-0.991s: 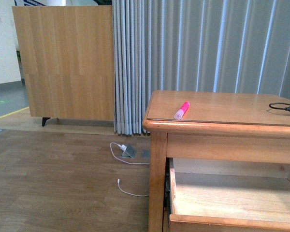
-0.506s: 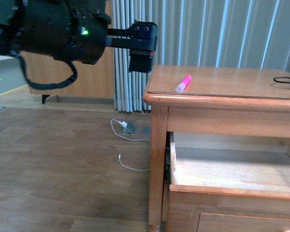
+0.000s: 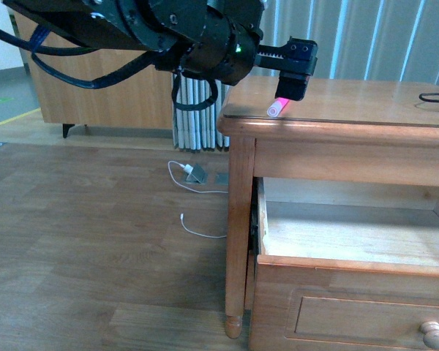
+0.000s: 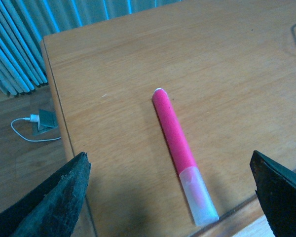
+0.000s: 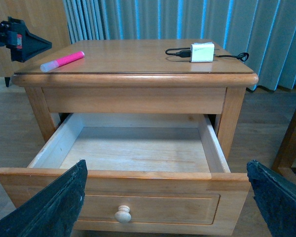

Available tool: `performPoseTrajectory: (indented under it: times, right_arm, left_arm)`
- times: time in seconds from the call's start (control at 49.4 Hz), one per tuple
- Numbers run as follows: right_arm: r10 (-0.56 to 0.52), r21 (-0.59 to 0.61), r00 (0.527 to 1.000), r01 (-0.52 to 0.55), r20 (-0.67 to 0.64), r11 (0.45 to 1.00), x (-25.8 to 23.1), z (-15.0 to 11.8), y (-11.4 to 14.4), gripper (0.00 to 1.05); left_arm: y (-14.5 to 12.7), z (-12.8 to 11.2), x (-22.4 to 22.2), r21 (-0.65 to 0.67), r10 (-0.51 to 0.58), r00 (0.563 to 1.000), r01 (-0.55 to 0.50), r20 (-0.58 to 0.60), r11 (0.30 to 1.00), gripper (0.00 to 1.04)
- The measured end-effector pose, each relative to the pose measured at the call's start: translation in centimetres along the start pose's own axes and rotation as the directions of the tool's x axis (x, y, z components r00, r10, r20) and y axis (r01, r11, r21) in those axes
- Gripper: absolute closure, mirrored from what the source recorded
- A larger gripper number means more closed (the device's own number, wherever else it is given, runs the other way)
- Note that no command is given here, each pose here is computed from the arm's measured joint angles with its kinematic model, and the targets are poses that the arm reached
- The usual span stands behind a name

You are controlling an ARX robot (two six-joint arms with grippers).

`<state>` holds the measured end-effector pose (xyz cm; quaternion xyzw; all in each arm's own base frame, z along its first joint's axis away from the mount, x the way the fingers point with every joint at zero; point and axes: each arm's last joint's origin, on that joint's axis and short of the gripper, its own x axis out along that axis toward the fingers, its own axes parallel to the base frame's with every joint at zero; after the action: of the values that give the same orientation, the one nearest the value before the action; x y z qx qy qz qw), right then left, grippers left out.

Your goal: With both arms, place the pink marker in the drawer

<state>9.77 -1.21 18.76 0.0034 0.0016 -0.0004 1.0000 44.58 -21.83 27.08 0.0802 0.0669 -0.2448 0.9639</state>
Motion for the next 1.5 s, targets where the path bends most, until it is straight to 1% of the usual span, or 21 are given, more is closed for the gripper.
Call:
performPoseTrajectory:
  times: [0.182,0.324,0.445,0.546,0.83,0.991,1.012,1.032,1.153,1.275,1.335,1.376,1.396,1.416,1.457,1.477,1.497]
  right_arm:
    - [0.0,0.0,1.0,0.0,0.0,1.0,0.0,0.0,0.0,0.08]
    - [0.0,0.0,1.0,0.0,0.0,1.0,0.0,0.0,0.0,0.08]
    - [0.0,0.0,1.0,0.0,0.0,1.0,0.0,0.0,0.0,0.08]
    - [0.0,0.0,1.0,0.0,0.0,1.0,0.0,0.0,0.0,0.08]
    - [0.0,0.0,1.0,0.0,0.0,1.0,0.0,0.0,0.0,0.08]
    - [0.0,0.0,1.0,0.0,0.0,1.0,0.0,0.0,0.0,0.08]
    - [0.0,0.0,1.0,0.0,0.0,1.0,0.0,0.0,0.0,0.08]
    - [0.0,0.0,1.0,0.0,0.0,1.0,0.0,0.0,0.0,0.08]
    - [0.0,0.0,1.0,0.0,0.0,1.0,0.0,0.0,0.0,0.08]
    - [0.0,0.0,1.0,0.0,0.0,1.0,0.0,0.0,0.0,0.08]
    - [0.0,0.0,1.0,0.0,0.0,1.0,0.0,0.0,0.0,0.08]
    - [0.0,0.0,1.0,0.0,0.0,1.0,0.0,0.0,0.0,0.08]
    - [0.0,0.0,1.0,0.0,0.0,1.0,0.0,0.0,0.0,0.08]
    - [0.0,0.0,1.0,0.0,0.0,1.0,0.0,0.0,0.0,0.08]
    - [0.0,0.0,1.0,0.0,0.0,1.0,0.0,0.0,0.0,0.08]
    - [0.0,0.0,1.0,0.0,0.0,1.0,0.0,0.0,0.0,0.08]
    - [0.0,0.0,1.0,0.0,0.0,1.0,0.0,0.0,0.0,0.08]
  left_arm:
    - [-0.5,0.0,1.8,-0.014,-0.008,1.0,0.007,-0.026,1.0,0.06]
    - [-0.8,-0.9,3.1,-0.036,0.003,0.997,-0.006,-0.073,0.999,0.06]
    - [-1.1,-1.6,3.8,-0.063,-0.025,0.996,0.02,-0.083,0.998,0.06]
    - [-1.2,-2.0,4.2,-0.079,-0.027,0.996,0.02,-0.089,0.997,0.06]
    - [-1.6,-1.6,5.1,-0.099,-0.037,0.994,0.027,-0.101,0.995,0.06]
    - [-1.9,-1.3,5.2,-0.09,-0.044,0.989,0.031,-0.139,0.995,0.06]
    - [-1.9,-1.3,5.2,-0.085,-0.042,0.989,0.03,-0.143,0.996,0.09]
    - [-1.9,-1.3,5.2,-0.08,-0.04,0.988,0.028,-0.15,0.996,0.14]
    - [-2.0,-1.2,5.1,-0.059,-0.032,0.984,0.022,-0.174,0.998,0.3]
    - [-2.0,-1.2,5.1,-0.047,-0.031,0.982,0.023,-0.189,0.999,0.55]
    - [-2.0,-1.1,5.1,-0.046,-0.029,0.981,0.021,-0.191,0.999,0.61]
    - [-2.0,-1.1,5.1,-0.045,-0.029,0.981,0.02,-0.193,0.999,0.68]
    - [-2.0,-1.1,5.1,-0.045,-0.029,0.981,0.02,-0.193,0.999,0.7]
    - [-1.9,-1.0,5.1,-0.046,-0.028,0.98,0.02,-0.195,0.999,0.75]
    - [-1.9,-1.0,5.1,-0.045,-0.028,0.98,0.02,-0.195,0.999,0.8]
    - [-1.9,-1.0,5.1,-0.046,-0.029,0.98,0.021,-0.195,0.999,0.85]
    - [-1.9,-1.0,5.1,-0.046,-0.03,0.98,0.021,-0.195,0.999,0.87]
